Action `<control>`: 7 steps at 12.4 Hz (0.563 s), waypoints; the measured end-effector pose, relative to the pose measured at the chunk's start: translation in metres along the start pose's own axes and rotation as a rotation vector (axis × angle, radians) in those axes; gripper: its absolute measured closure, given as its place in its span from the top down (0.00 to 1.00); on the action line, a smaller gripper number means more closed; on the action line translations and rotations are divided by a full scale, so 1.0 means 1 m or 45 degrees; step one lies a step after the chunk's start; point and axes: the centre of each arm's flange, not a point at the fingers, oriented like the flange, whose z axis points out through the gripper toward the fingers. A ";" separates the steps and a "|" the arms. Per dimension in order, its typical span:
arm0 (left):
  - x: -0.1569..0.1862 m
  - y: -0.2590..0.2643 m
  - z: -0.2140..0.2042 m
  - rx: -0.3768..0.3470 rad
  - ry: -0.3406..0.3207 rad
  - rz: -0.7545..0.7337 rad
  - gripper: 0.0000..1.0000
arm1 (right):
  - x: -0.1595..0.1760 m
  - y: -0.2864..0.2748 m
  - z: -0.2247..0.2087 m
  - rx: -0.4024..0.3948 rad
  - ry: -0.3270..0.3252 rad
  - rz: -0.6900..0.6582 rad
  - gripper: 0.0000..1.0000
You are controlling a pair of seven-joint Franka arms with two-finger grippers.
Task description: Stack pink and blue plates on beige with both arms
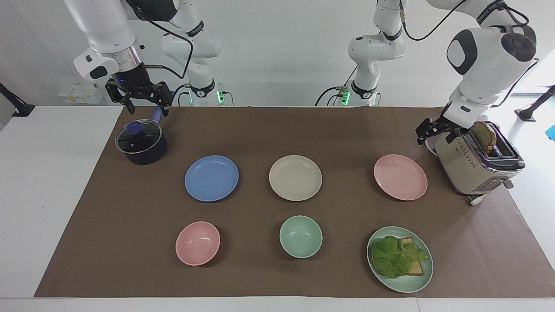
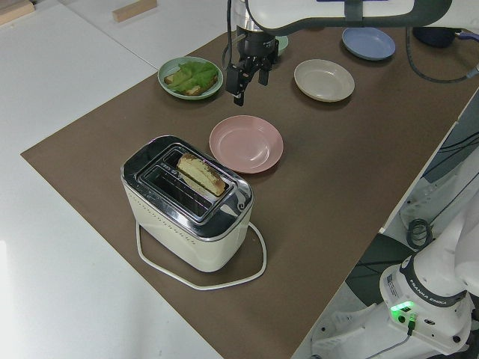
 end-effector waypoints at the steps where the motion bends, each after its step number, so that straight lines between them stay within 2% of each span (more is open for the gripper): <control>1: -0.001 -0.006 0.013 -0.001 -0.018 -0.013 1.00 | 0.000 0.000 0.000 0.000 0.000 0.000 1.00; 3: -0.002 -0.021 0.049 -0.007 -0.073 -0.048 1.00 | 0.000 0.000 0.000 0.000 0.000 0.000 1.00; 7: -0.001 -0.061 0.122 -0.019 -0.086 -0.157 1.00 | 0.000 0.000 0.000 0.000 0.000 0.001 1.00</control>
